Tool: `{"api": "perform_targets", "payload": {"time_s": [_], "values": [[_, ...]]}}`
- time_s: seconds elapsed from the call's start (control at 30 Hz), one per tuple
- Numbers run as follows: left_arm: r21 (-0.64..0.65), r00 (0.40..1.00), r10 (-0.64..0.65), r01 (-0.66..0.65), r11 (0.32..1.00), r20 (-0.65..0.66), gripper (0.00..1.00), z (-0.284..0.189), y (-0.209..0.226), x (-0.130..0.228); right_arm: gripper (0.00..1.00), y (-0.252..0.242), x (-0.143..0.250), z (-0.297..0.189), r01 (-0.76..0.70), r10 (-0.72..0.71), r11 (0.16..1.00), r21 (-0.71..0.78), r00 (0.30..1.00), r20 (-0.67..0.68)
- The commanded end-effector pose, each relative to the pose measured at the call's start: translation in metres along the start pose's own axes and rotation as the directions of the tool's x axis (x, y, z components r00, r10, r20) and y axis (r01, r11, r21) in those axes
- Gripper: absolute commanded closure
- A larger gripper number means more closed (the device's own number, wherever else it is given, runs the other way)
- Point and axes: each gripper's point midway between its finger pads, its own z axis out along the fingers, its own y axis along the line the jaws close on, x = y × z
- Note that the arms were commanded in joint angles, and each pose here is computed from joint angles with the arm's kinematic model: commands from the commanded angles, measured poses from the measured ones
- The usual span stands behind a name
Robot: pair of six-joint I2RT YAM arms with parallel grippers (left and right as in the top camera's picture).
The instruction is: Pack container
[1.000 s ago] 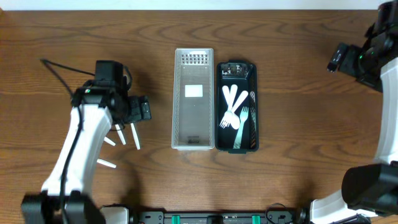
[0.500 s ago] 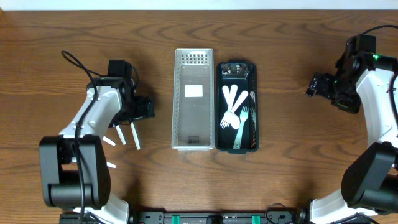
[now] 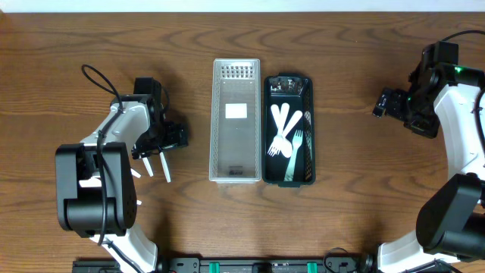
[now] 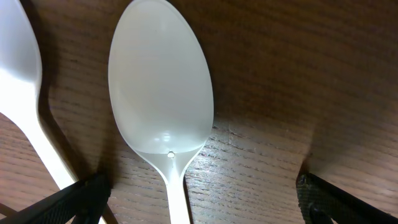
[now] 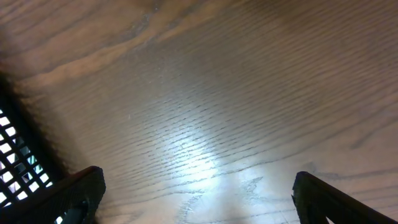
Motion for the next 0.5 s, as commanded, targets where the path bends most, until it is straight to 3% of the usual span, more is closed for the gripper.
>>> {"api": "perform_targets", "payload": {"time_s": [0.0, 0.37, 0.47], "values": [[-0.021, 0.999, -0.022, 0.021, 1.000, -0.027, 0.02, 0.0091, 0.0044, 0.0024, 0.01, 0.0022, 0.0010, 0.0009, 0.019, -0.019, 1.000, -0.004, 1.000, -0.003], [-0.025, 0.999, -0.022, 0.021, 0.999, -0.045, 0.46, 0.0089, 0.0055, 0.0069, 0.01, 0.0022, 0.0012, 0.0009, 0.019, -0.019, 1.000, -0.004, 1.000, -0.003], [-0.027, 0.999, -0.022, 0.021, 0.999, -0.048, 0.51, 0.0089, 0.0058, 0.0078, 0.01, 0.0020, 0.0017, 0.0009, 0.019, -0.019, 1.000, -0.003, 1.000, -0.006]]}}
